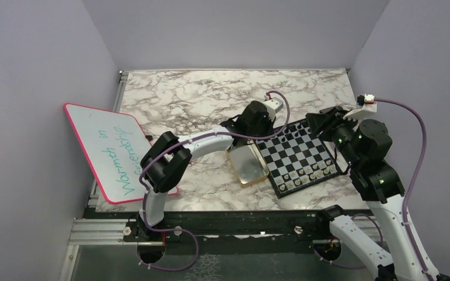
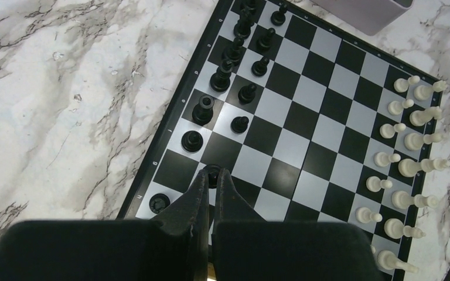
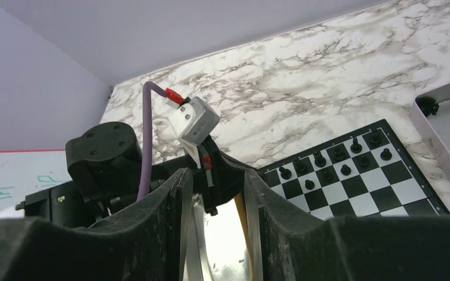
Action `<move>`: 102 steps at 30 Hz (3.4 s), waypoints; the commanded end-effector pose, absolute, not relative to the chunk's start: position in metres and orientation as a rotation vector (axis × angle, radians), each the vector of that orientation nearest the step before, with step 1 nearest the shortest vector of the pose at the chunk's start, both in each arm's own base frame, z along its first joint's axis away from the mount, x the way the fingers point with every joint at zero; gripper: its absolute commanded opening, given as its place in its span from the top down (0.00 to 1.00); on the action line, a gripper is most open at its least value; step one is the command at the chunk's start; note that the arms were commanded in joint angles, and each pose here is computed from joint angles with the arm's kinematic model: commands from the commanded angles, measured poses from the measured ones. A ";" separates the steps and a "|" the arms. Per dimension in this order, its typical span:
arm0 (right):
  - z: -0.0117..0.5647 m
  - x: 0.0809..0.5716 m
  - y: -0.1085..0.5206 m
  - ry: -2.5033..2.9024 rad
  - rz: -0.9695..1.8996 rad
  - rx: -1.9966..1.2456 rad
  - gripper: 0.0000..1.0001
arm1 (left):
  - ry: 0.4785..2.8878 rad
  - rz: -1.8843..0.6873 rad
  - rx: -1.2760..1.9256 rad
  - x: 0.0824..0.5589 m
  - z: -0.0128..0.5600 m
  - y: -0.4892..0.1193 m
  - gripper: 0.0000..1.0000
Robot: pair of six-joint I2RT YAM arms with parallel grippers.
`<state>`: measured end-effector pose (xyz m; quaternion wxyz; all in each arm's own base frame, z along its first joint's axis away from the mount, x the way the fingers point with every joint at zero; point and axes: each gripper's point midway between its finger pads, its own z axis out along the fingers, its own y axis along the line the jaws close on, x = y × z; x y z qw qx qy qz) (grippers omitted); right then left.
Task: Set up the chess pieces on the board
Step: Place the chess piece on the chessboard.
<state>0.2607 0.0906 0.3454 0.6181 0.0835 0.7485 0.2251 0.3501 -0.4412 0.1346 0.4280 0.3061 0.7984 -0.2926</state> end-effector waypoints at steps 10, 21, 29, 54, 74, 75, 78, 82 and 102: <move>0.360 0.257 0.074 1.655 0.471 0.260 0.56 | 1.968 -0.624 0.819 0.350 0.114 -0.452 0.97; 0.356 0.258 0.073 1.669 0.450 0.250 0.55 | 2.008 -0.604 0.840 0.348 0.093 -0.450 0.96; 0.362 0.258 0.068 1.666 0.399 0.212 0.53 | 2.045 -0.592 0.852 0.345 0.077 -0.450 0.96; 0.358 0.259 0.072 1.658 0.379 0.129 0.53 | 2.081 -0.565 0.877 0.341 0.060 -0.449 0.95; 0.352 0.263 0.073 1.669 0.367 0.115 0.53 | 2.065 -0.564 0.890 0.341 0.059 -0.453 0.87; 0.352 0.263 0.073 1.670 0.365 0.115 0.53 | 2.063 -0.563 0.889 0.341 0.060 -0.453 0.85; 0.352 0.263 0.073 1.669 0.365 0.113 0.53 | 2.062 -0.559 0.888 0.342 0.061 -0.453 0.81; 0.350 0.263 0.074 1.674 0.368 0.114 0.53 | 2.055 -0.561 0.887 0.343 0.064 -0.454 0.78; 0.323 0.271 0.086 1.764 0.465 0.222 0.53 | 1.962 -0.708 0.729 0.359 0.170 -0.445 0.52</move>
